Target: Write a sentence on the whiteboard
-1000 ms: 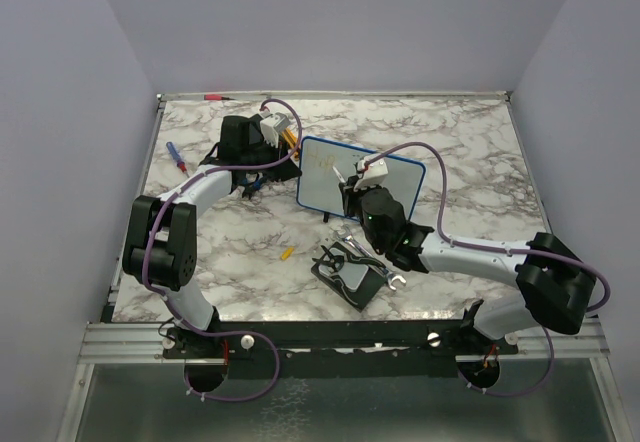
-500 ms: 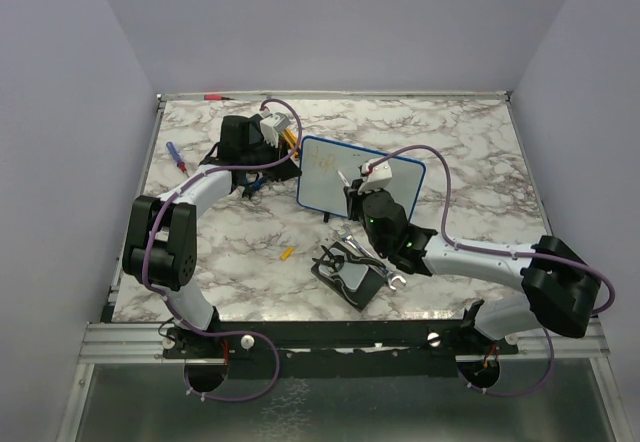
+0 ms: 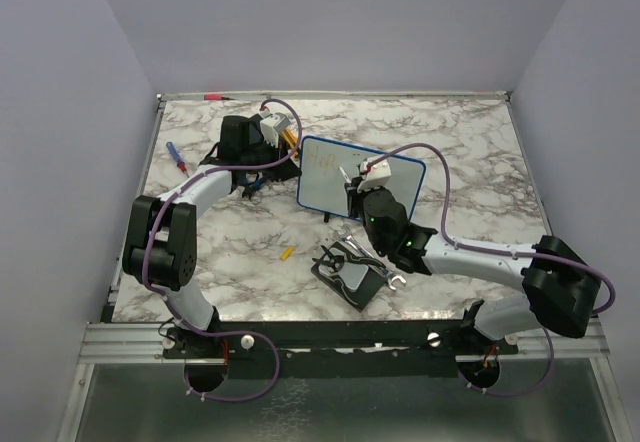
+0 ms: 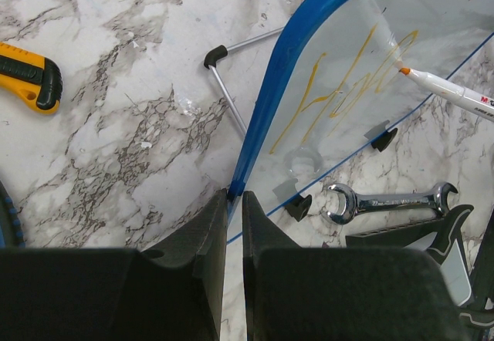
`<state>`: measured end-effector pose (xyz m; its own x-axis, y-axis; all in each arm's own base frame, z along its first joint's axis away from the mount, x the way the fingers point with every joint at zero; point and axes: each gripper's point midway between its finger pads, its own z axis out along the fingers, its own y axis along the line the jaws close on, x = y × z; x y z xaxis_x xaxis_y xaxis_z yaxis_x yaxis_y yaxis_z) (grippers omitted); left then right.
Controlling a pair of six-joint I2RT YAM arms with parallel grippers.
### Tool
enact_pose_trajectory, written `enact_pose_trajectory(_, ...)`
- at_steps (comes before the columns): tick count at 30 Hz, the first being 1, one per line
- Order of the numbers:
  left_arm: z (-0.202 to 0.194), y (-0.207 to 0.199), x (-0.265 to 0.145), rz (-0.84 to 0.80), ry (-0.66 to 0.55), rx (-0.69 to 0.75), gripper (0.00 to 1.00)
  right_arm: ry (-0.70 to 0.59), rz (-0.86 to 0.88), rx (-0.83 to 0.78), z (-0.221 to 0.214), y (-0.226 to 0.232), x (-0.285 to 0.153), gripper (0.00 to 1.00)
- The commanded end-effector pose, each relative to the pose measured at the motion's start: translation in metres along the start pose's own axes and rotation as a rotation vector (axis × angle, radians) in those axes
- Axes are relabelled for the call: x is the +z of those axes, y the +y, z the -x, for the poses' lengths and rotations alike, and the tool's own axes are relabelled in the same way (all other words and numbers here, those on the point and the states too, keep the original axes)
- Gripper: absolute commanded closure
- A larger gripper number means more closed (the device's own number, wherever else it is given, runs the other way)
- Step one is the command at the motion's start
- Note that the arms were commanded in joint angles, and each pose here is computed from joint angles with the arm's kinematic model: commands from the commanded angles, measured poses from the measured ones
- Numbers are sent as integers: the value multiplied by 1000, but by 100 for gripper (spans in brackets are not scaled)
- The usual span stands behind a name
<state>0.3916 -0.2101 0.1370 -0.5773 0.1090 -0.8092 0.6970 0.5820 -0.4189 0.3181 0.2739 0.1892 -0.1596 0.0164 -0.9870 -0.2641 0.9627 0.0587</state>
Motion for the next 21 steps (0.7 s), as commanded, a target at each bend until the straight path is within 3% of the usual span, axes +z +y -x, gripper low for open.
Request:
enact_pose_trajectory(1,15,-12,-3,-31,-23,40,87,-39,-23,-4,13,1,8,100)
enact_pose_trajectory(21,16,-13,-4,-31,-25,42,87,50,22,2,-20,10,10,100)
